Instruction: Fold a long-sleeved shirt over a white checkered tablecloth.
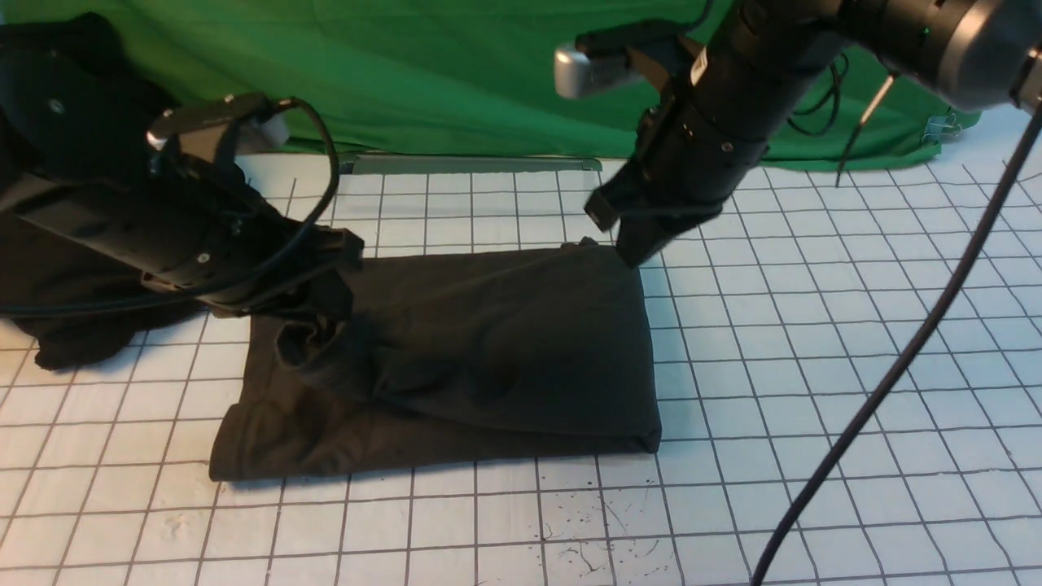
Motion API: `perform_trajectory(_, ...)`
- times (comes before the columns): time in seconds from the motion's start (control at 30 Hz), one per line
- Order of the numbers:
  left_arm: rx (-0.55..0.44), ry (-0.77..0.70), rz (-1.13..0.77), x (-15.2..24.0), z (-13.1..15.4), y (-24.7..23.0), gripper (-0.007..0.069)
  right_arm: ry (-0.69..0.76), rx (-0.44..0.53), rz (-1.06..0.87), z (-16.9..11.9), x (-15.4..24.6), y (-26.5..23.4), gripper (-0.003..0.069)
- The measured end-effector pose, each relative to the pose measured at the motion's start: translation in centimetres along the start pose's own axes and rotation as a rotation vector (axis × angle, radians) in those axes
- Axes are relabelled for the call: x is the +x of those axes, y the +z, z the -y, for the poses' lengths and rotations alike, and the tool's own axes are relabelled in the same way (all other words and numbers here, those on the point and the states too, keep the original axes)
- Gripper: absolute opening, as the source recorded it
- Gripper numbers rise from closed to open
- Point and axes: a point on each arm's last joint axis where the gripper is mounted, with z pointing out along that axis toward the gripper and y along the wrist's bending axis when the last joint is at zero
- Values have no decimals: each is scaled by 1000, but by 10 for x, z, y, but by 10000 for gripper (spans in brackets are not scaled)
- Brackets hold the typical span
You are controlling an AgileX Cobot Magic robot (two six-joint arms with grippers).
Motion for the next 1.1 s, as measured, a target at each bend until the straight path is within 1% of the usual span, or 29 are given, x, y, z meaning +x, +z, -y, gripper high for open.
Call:
perform_trajectory(0.03, -5, -12, -3, 0, -1, 5, 314, -3, 3, -11, 0, 4, 0, 7)
perform_trajectory(0.07, -21, -32, -13, 0, -4, 15, 384, -7, 6, -23, 0, 9, -1, 7)
perform_trajectory(0.1, -21, -33, -16, 0, -4, 16, 391, -8, 7, -25, 1, 10, -1, 7)
perform_trajectory(0.13, -34, -53, -24, 0, -8, 28, 442, -13, 8, -27, 0, 13, -3, 7)
perform_trajectory(0.17, -42, -57, -36, 1, -11, 36, 463, -17, 9, -21, 0, 13, -5, 7)
perform_trajectory(0.27, -53, -61, -69, 4, -15, 49, 462, -20, 10, -16, 0, 13, -6, 7)
perform_trajectory(0.33, -64, -56, -105, 7, -18, 56, 380, -20, 10, -15, 0, 13, -6, 7)
perform_trajectory(0.37, -70, -47, -119, 8, -19, 57, 319, -20, 10, -15, 0, 13, -6, 7)
perform_trajectory(0.4, -76, -38, -128, 9, -19, 57, 277, -21, 10, -13, 0, 13, -6, 7)
perform_trajectory(0.43, -85, -23, -142, 10, -20, 57, 180, -22, 10, -13, 0, 13, -6, 7)
perform_trajectory(0.5, -108, 12, -158, 12, -22, 55, 62, -28, 10, -13, 0, 13, -6, 7)
perform_trajectory(0.53, -126, 31, -167, 12, -22, 49, 20, -32, 11, -14, 0, 13, -5, 7)
perform_trajectory(0.67, -144, 66, -150, 11, -19, 29, 13, -37, 11, -13, 0, 13, -5, 7)
perform_trajectory(0.8, -195, 137, -161, 12, -20, 11, 13, -43, 12, -8, 0, 13, -5, 7)
perform_trajectory(0.9, -215, 156, -191, 14, -22, 11, 13, -44, 13, 0, 0, 12, -5, 7)
perform_trajectory(1.1, -222, 155, -238, 17, -26, 21, 20, -45, 14, 5, 0, 12, -5, 7)
